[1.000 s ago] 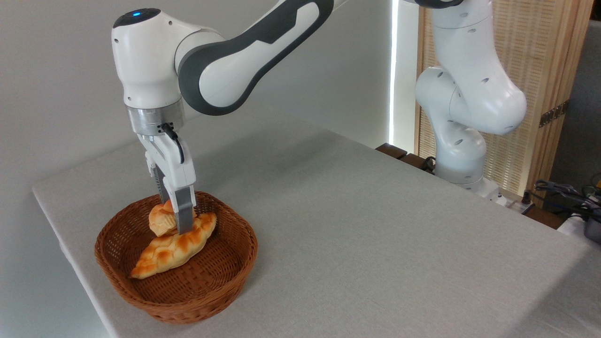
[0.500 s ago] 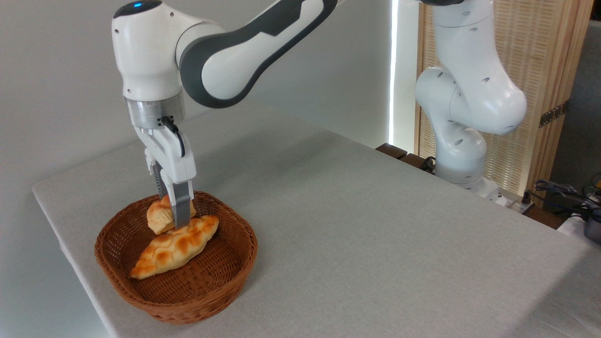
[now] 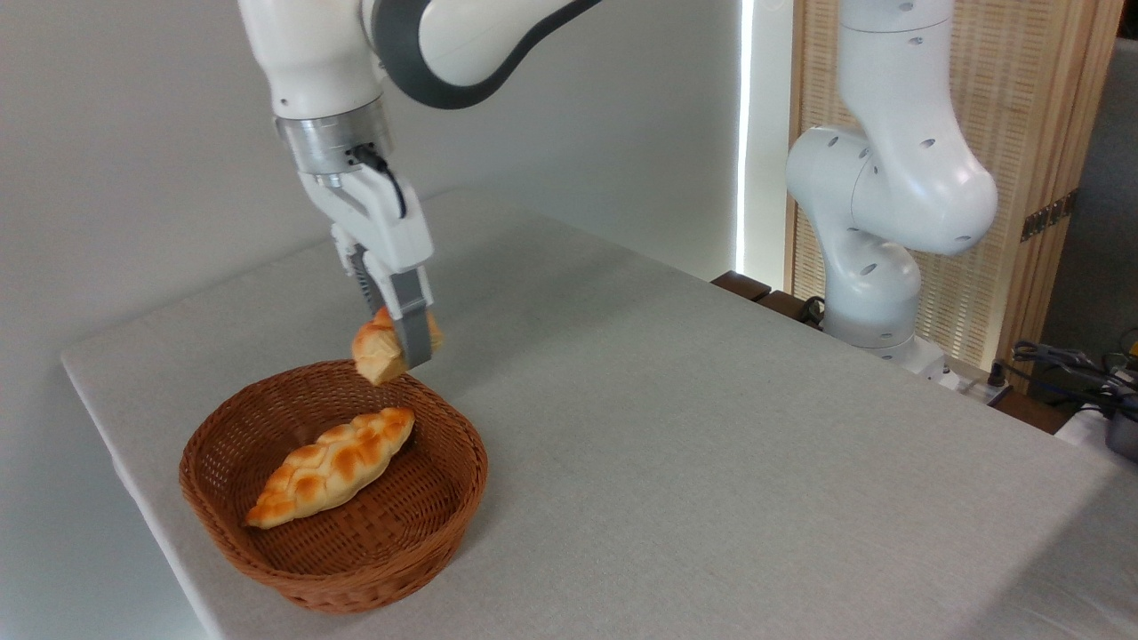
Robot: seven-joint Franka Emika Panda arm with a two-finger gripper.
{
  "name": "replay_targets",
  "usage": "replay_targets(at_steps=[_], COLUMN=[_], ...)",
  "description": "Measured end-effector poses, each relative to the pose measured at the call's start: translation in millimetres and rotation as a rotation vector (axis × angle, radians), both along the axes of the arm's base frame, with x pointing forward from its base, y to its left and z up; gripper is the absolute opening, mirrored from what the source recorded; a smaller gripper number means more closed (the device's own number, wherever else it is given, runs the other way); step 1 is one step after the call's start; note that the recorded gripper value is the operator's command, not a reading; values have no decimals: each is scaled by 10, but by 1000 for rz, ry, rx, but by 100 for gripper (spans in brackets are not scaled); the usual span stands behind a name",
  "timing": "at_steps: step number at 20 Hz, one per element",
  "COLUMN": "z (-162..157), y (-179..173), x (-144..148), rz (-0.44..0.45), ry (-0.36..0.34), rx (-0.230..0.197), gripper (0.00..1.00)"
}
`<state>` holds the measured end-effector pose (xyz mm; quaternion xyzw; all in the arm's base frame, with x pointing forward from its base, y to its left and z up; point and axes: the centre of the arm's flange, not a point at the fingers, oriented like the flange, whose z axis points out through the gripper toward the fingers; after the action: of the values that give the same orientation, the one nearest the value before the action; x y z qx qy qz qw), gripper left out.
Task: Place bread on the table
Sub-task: 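Lift the bun out of the basket and carry it beside the basket, then lower the bun onto the table and open the gripper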
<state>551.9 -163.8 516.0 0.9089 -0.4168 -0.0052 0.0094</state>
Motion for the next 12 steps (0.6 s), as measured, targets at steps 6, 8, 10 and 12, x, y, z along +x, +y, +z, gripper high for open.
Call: replay_targets(at_steps=[6,8,10,12], z=[-299,-440,-565,-645], y=[-25,-131,-255,-335], x=[-339,-424,-504,-561], rz=[-18,-42,-69,-86], ry=[67,85,94,104], rx=[35,42,47,51], gripper=[81,98,100,100])
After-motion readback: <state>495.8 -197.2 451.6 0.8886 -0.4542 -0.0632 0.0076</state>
